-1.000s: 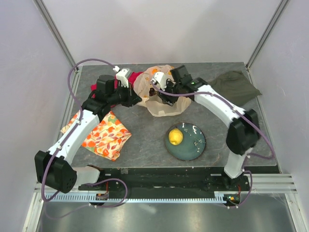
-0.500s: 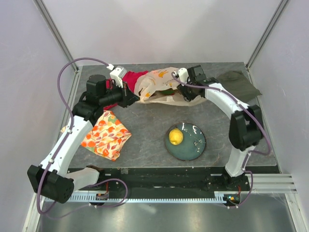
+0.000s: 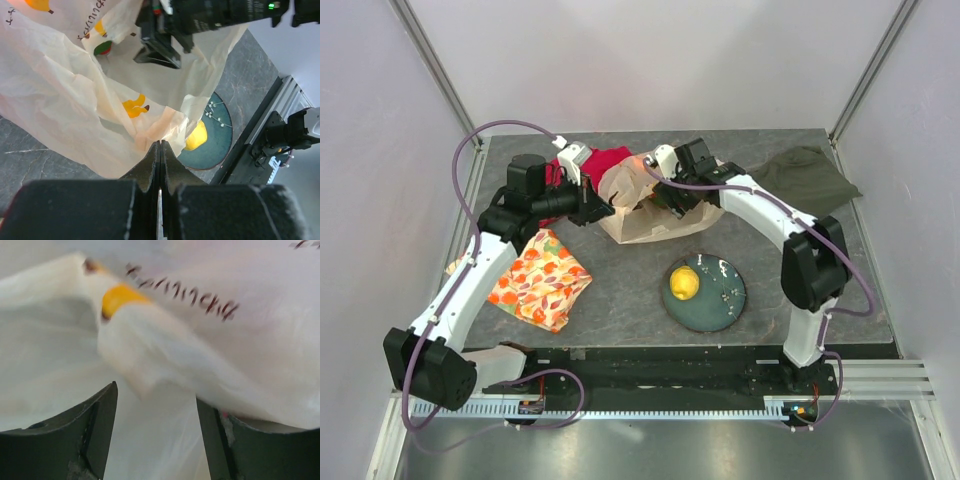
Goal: Take the fake fruits out of the plastic bag
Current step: Take out the fake fruit from the plastic bag.
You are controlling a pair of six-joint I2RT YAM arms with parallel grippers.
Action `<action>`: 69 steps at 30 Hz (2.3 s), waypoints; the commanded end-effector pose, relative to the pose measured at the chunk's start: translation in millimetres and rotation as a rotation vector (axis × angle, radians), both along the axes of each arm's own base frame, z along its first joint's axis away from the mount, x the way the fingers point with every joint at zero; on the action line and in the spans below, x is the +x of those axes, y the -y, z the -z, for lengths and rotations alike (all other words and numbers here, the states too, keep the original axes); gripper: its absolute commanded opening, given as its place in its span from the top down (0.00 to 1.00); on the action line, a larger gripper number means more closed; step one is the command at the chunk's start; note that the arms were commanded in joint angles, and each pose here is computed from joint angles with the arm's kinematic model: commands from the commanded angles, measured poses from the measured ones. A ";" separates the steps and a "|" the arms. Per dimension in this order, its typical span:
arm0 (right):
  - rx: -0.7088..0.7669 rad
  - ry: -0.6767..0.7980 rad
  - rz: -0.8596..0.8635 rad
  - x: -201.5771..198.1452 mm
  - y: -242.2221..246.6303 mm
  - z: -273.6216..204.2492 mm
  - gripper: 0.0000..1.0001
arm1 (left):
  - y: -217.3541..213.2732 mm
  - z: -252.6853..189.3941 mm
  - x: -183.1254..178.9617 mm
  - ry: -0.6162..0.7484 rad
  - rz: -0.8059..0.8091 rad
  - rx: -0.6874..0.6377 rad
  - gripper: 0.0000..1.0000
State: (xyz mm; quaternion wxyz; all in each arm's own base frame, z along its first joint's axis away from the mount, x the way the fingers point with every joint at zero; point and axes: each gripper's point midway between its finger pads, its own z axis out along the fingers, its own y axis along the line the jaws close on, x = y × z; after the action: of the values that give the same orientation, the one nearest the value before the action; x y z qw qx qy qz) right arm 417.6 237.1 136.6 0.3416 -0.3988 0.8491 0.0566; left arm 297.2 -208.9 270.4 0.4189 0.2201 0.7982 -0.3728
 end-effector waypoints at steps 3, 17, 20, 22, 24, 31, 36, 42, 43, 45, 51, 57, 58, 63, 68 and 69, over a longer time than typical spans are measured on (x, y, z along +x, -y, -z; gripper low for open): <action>-0.024 0.138 0.138 66.0 7.2 -13.1 0.25 | 0.7 -24.7 19.5 0.131 -0.021 0.004 0.98; -0.155 0.080 0.094 71.3 24.5 48.4 0.22 | 10.0 -20.1 27.6 0.114 0.002 -0.014 0.98; -0.172 0.074 0.083 77.3 21.7 53.0 0.25 | 11.3 -20.2 27.7 0.115 0.007 -0.013 0.98; -0.177 0.071 0.078 79.8 21.2 48.2 0.27 | 11.7 -21.4 27.3 0.119 0.009 -0.013 0.98; -0.181 0.063 0.073 77.3 22.1 49.4 0.27 | 12.0 -20.6 26.5 0.119 0.011 -0.012 0.98; -0.193 0.045 0.045 70.8 23.4 50.3 0.41 | 11.7 -21.0 24.1 0.120 0.014 -0.015 0.98; -0.172 0.032 -0.002 67.3 17.4 46.5 0.77 | 11.6 -28.9 23.1 0.144 0.019 -0.019 0.98; -0.055 0.105 -0.051 59.3 3.4 -4.5 0.94 | 10.9 -28.0 19.8 0.141 0.019 -0.022 0.98; -0.029 0.134 -0.059 53.4 3.6 -23.3 0.95 | 10.9 -27.6 20.6 0.139 0.017 -0.021 0.98; 0.035 0.166 -0.112 40.4 -3.3 -52.9 0.96 | 10.8 -25.1 23.6 0.134 0.013 -0.012 0.98; 0.121 0.099 -0.317 -18.2 -12.6 -79.4 0.97 | 13.5 -28.2 43.5 0.149 0.002 0.011 0.98; 0.090 0.102 -0.412 -53.9 1.6 -98.8 1.00 | 12.2 -35.1 60.8 0.194 -0.025 0.036 0.98; 0.093 0.114 -0.418 -57.4 3.0 -106.4 1.00 | 10.0 -36.0 64.1 0.194 -0.046 0.038 0.98; 0.128 0.209 -0.396 -86.4 18.5 -157.8 0.99 | 5.5 -35.0 67.7 0.165 -0.106 0.028 0.98; 0.228 0.301 -0.277 -109.5 34.3 -216.0 1.00 | 9.5 -34.4 58.1 0.127 -0.088 -0.008 0.98; 0.247 0.326 -0.272 -119.5 38.4 -228.6 1.00 | 8.7 -36.0 57.3 0.133 -0.088 -0.009 0.98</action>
State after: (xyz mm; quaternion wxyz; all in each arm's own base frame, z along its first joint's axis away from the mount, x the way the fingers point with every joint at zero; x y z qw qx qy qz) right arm 324.0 207.8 294.5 0.4280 -0.5104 0.7346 0.1293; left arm 353.9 -216.2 282.8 0.4618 0.2135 0.7940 -0.3327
